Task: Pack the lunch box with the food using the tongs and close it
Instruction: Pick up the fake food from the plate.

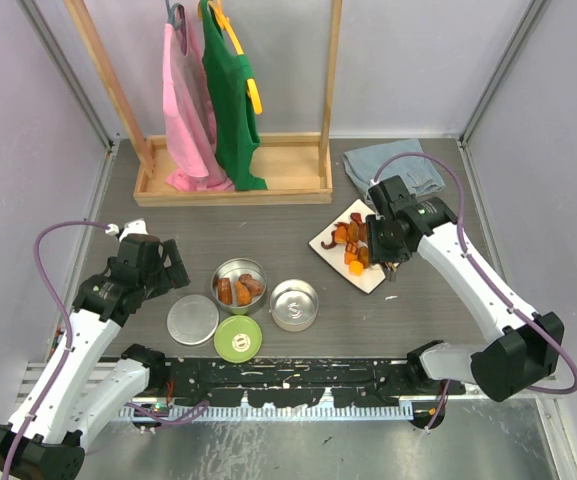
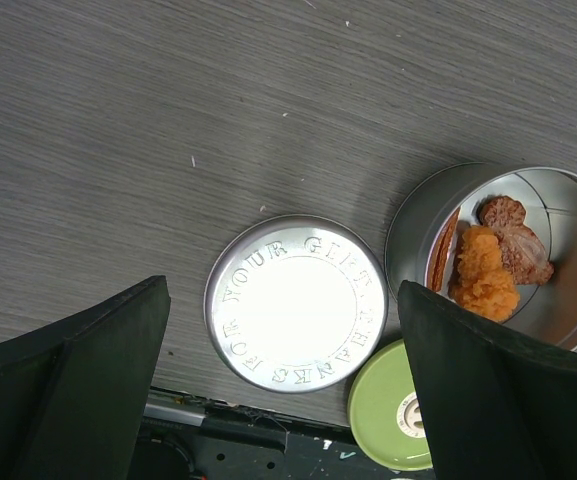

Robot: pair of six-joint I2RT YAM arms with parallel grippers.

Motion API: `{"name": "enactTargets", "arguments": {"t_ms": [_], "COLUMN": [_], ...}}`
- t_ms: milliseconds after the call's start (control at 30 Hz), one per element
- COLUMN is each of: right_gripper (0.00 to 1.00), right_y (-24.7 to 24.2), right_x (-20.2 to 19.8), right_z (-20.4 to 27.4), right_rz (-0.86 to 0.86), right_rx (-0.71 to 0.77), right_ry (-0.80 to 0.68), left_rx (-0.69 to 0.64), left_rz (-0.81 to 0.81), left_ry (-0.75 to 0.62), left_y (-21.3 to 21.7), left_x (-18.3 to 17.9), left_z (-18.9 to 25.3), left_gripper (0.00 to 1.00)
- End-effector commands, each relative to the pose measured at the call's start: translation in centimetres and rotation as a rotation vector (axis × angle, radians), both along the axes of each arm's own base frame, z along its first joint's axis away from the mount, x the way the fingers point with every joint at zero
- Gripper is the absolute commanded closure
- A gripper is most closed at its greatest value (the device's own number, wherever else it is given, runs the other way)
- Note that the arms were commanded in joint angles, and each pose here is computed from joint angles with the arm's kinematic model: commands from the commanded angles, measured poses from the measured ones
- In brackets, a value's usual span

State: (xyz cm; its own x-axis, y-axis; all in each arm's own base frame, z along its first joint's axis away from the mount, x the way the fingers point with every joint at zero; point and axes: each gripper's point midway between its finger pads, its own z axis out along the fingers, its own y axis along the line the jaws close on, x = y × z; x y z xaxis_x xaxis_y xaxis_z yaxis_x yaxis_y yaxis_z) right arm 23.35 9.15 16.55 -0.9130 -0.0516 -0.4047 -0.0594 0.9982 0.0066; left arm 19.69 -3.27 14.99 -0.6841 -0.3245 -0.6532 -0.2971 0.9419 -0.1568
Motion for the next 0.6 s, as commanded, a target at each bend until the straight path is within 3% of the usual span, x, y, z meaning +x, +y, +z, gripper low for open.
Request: {"name": "enactTargets", "arguments": {"t_ms": [0,167,433,567], "right_gripper": [0.75,0.75,0.73,0.74], "right_y": [0.7,2.0,7.4,9.9], "right_x": [0.1,-0.2,-1.7,-2.8], "right_z": [1.6,3.4,7.5,8.1], "right_rz": [-0.012,0.014,0.135,0.194], "right_rx": [0.065,0.162,0.483,0.543], "right_ry": [-0.063,-0.103,-0.156,-0.15], "left_rx": [-0.021,-0.022,-0.025,-0.025], "left_rz": [0.002,0.002,-0.005,-0.002], "left_ry": [-0.06,-0.061,-0.056,-0.055], "left_y": [-0.3,-0.3,-0.4,-0.4], "left_x": [0.9,0.9,1.0,0.9], "left_z": [1.3,1.3,1.2,1.2], "left_gripper": [0.02,0.02,0.02,0.02]}}
